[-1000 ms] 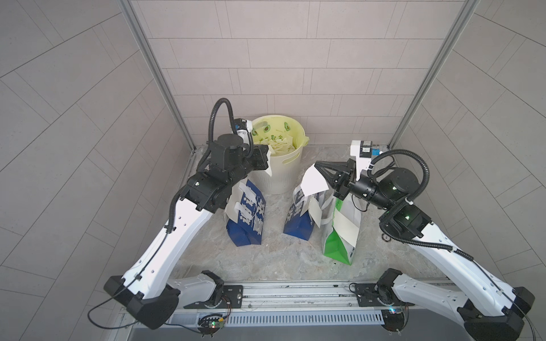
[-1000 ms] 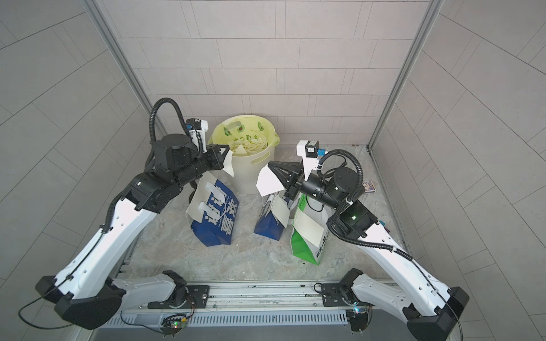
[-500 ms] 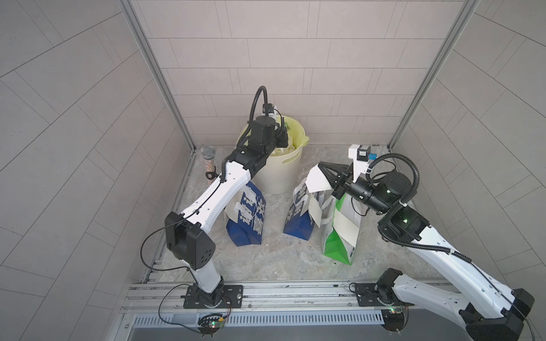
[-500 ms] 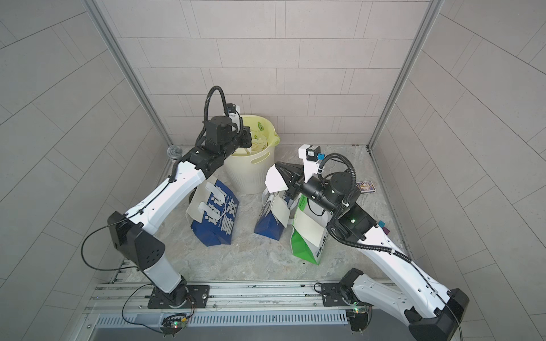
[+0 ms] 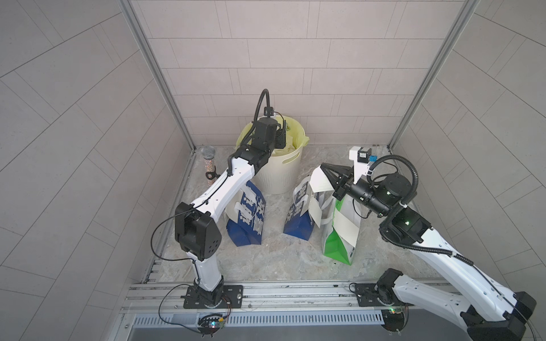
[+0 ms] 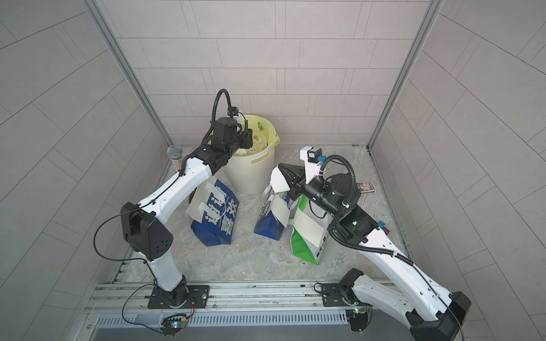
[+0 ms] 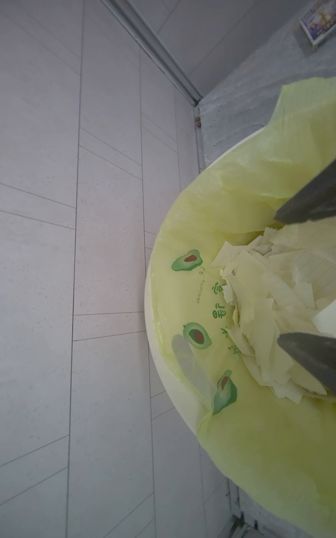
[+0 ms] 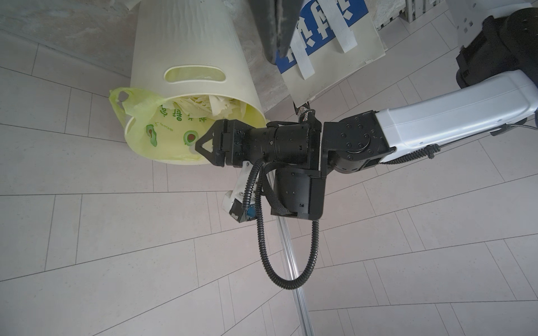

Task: Shred takeout receipts and throw away
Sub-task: Place the takeout receipt in the trash bin, then shred the takeout receipt.

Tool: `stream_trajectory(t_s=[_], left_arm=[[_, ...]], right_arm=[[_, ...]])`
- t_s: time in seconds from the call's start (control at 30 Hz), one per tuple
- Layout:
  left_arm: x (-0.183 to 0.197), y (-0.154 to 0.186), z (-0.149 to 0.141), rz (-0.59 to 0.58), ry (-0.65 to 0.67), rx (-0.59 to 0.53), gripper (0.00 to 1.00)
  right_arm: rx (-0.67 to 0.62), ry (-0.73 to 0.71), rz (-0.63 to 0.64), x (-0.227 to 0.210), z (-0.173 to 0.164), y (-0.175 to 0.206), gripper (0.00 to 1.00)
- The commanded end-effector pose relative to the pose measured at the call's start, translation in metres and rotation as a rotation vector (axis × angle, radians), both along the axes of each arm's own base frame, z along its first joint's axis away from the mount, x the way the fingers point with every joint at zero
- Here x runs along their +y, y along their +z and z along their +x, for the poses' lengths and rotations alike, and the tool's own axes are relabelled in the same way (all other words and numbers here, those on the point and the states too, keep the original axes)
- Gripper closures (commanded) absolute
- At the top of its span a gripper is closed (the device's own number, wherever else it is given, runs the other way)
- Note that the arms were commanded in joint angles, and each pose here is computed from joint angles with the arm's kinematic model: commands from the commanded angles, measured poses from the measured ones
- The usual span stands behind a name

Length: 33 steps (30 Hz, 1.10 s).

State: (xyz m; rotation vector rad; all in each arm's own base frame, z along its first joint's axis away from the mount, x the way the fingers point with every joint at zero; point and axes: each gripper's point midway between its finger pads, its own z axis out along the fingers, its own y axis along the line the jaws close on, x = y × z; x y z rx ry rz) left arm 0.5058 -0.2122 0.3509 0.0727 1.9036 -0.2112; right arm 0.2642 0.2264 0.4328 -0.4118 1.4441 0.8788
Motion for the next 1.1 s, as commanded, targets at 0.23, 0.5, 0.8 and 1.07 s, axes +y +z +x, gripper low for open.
stream_trajectory(t_s=[0.23, 0.5, 0.8, 1.07], left_arm=[[0.022, 0.101, -0.054, -0.058, -0.055, -0.176, 0.15], [0.016, 0.115, -0.109, -0.116, -0.223, -0.137, 0.13], [-0.027, 0.131, -0.191, -0.381, -0.629, -0.114, 0.15], [-0.051, 0.130, -0.239, -0.627, -0.892, -0.053, 0.13]], right_arm=[[-0.035, 0.073, 0.202, -0.001, 0.004, 0.033, 1.00], [-0.012, 0.111, 0.335, -0.007, 0.012, 0.048, 1.00], [0.012, 0.189, 0.413, 0.000, 0.014, 0.069, 1.00], [0.031, 0.260, 0.525, 0.004, 0.016, 0.087, 1.00]])
